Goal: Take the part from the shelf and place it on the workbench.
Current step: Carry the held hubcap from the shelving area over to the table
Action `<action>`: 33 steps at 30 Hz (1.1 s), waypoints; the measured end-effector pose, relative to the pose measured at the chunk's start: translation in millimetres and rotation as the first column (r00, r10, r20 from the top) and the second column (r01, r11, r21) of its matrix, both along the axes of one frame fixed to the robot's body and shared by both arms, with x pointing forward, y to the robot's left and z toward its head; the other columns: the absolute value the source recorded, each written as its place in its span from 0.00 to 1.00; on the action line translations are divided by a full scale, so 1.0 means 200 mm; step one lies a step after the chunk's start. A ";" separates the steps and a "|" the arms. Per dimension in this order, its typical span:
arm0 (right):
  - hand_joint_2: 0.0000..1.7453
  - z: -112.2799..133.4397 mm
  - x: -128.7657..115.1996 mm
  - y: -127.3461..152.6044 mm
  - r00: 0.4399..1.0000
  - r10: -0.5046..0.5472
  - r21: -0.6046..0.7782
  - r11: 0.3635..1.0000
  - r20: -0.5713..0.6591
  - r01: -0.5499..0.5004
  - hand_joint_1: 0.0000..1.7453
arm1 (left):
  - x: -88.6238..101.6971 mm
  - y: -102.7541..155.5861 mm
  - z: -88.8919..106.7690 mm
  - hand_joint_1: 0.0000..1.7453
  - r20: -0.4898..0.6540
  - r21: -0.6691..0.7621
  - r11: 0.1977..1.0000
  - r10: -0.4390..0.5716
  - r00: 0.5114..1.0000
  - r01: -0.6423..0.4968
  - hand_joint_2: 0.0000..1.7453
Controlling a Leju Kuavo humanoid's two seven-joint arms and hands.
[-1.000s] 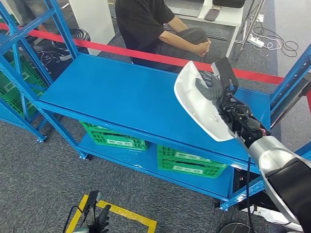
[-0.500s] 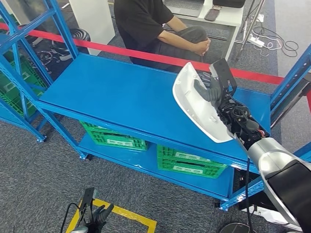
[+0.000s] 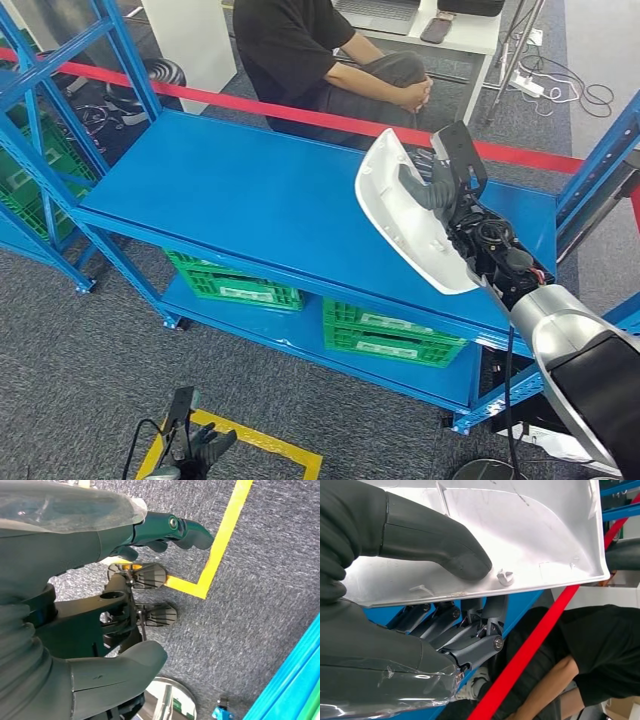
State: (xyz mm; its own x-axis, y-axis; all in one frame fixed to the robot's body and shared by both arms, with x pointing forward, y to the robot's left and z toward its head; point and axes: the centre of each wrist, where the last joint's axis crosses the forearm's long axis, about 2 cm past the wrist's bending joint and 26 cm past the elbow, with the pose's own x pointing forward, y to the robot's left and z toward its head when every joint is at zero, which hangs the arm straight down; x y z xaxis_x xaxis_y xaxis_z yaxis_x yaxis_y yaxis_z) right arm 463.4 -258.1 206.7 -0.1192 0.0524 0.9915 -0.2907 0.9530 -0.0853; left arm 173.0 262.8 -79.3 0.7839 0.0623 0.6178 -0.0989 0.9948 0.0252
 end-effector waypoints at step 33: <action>1.00 -0.01 -0.01 0.00 1.000 0.003 0.016 1.000 -0.003 -0.003 1.00 | 0.00 0.00 0.00 0.00 -0.057 0.005 1.000 -0.002 0.998 0.003 1.00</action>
State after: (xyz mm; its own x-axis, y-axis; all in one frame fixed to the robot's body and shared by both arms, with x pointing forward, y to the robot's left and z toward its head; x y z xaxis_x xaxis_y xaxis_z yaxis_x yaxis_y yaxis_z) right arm 461.9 -257.7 204.6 -0.1164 0.0360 0.9925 -0.2935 0.9535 -0.0690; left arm 172.4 262.6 -79.4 0.8181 0.0572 0.5722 -0.0947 0.9949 0.0360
